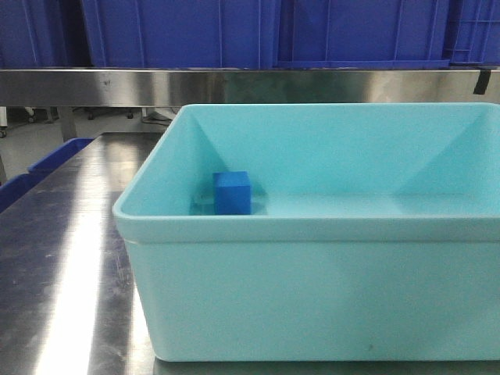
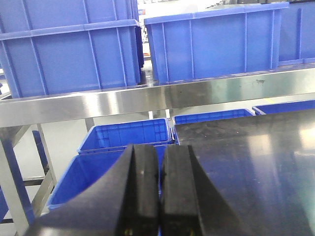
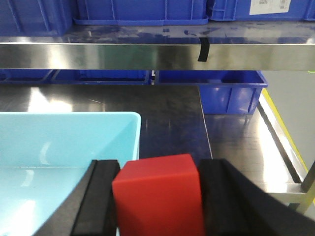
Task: Pick red cube and place on left shelf
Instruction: 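Lift the red cube up out of the light-blue bin with the right gripper, then drive the base away from the table, turning toward the aisle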
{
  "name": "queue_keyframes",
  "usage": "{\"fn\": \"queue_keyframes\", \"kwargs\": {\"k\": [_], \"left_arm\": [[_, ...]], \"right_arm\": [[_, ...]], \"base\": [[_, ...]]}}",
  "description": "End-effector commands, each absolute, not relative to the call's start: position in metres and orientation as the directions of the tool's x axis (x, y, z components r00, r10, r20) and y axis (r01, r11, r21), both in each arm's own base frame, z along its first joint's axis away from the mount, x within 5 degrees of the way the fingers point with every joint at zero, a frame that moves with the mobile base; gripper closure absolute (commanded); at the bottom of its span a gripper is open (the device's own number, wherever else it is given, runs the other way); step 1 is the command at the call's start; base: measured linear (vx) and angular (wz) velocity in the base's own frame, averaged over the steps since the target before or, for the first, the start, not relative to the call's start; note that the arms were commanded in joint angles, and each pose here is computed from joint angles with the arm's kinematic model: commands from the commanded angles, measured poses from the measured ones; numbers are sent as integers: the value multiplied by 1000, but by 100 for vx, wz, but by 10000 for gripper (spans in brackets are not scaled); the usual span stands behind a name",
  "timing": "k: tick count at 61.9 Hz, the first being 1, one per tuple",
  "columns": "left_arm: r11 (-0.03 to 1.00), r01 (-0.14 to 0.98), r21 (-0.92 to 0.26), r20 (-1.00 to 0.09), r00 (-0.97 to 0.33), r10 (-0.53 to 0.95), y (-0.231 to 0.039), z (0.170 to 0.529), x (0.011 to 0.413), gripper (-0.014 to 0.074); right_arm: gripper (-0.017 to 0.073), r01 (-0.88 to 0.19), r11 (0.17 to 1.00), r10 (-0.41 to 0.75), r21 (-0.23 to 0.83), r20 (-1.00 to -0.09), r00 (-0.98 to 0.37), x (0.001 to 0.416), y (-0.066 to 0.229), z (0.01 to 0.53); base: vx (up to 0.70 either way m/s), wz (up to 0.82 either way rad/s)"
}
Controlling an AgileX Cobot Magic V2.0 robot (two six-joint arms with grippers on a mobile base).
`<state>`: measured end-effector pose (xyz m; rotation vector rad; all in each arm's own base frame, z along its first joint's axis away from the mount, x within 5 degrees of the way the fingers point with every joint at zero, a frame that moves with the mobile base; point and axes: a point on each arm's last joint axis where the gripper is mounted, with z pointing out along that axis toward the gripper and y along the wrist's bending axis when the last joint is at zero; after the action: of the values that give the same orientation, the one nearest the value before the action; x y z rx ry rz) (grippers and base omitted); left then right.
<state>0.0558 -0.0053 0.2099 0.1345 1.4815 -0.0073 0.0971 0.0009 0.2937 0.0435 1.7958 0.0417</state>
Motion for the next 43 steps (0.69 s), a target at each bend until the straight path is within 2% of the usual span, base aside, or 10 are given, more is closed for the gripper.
{"fn": "queue_keyframes", "kwargs": {"k": [1, 43], "left_arm": [[993, 86, 85, -987, 144, 72, -5, 210, 57, 488], [993, 86, 85, -987, 144, 72, -5, 210, 57, 488]], "right_arm": [[503, -11, 999, 42, 43, -995, -92, 98, 2, 313], [503, -9, 999, 42, 43, -994, -101, 98, 2, 312]], "base": [[0, 0], [0, 0]]}}
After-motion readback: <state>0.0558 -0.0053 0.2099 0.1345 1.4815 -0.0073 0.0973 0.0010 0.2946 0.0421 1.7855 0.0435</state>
